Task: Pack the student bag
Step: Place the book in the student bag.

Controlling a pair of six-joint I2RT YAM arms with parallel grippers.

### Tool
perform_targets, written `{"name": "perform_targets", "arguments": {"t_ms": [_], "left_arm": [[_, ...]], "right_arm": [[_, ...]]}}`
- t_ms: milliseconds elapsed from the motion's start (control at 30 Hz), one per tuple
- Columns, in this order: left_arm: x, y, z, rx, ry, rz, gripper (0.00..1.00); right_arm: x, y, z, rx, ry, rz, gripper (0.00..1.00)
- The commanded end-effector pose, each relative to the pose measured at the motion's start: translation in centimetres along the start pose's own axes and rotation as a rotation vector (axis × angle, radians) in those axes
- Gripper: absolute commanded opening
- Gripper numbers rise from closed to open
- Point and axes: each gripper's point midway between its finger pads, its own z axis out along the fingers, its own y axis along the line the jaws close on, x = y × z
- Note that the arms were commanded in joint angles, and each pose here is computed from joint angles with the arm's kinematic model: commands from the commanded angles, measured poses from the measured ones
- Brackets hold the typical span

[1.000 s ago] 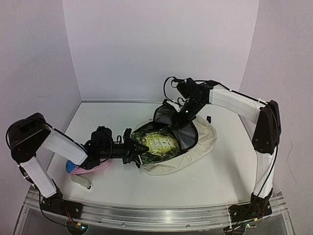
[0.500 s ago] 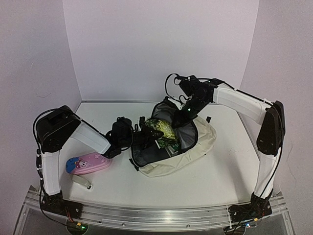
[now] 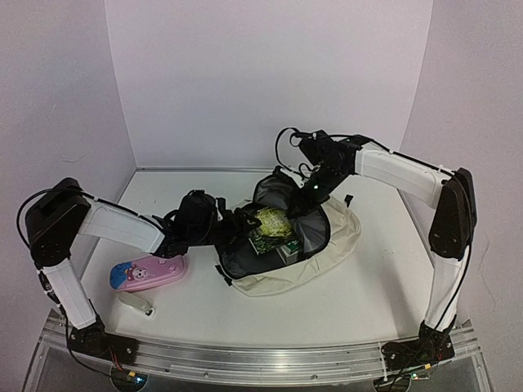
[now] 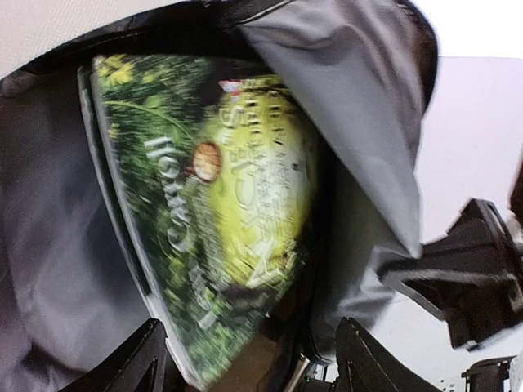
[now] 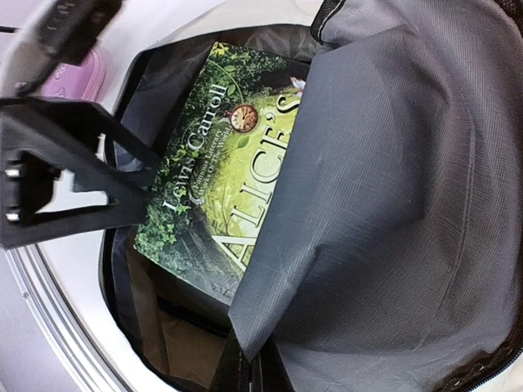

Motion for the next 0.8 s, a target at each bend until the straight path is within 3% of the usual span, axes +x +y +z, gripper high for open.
{"name": "perform_targets", "arguments": {"t_ms": [0, 67, 233, 333, 500, 767], "left_arm": [[0.9, 2.3, -1.9, -0.107, -0.001, 0.025, 0.69], [1.6, 2.8, -1.4, -0.092, 0.027, 0.012, 0.61], [2.2, 2.1, 1.1, -0.002, 0.07, -0.009, 0.27], [1.9, 0.9, 2.8, 0.048, 0.08, 0.002, 0.16], [0.8, -2.4, 5.6, 0.1, 0.085, 0.079, 0.09], [-2.8, -3.9, 7.5, 0.177, 0.105, 0.061, 0.1]], "right_arm": [[-1.1, 2.3, -2.6, -0.061, -0.076, -0.038, 0.0], [-0.9, 2.3, -2.5, -0.063, -0.072, -0.037, 0.0], [-0.3, 2.3, -2.3, -0.062, -0.057, -0.036, 0.0], [0.1, 2.2, -2.2, -0.059, -0.049, -0.033, 0.0], [0.6, 1.7, -1.2, -0.053, -0.023, -0.025, 0.0], [0.1, -0.4, 1.1, -0.018, 0.006, 0.006, 0.0]]}}
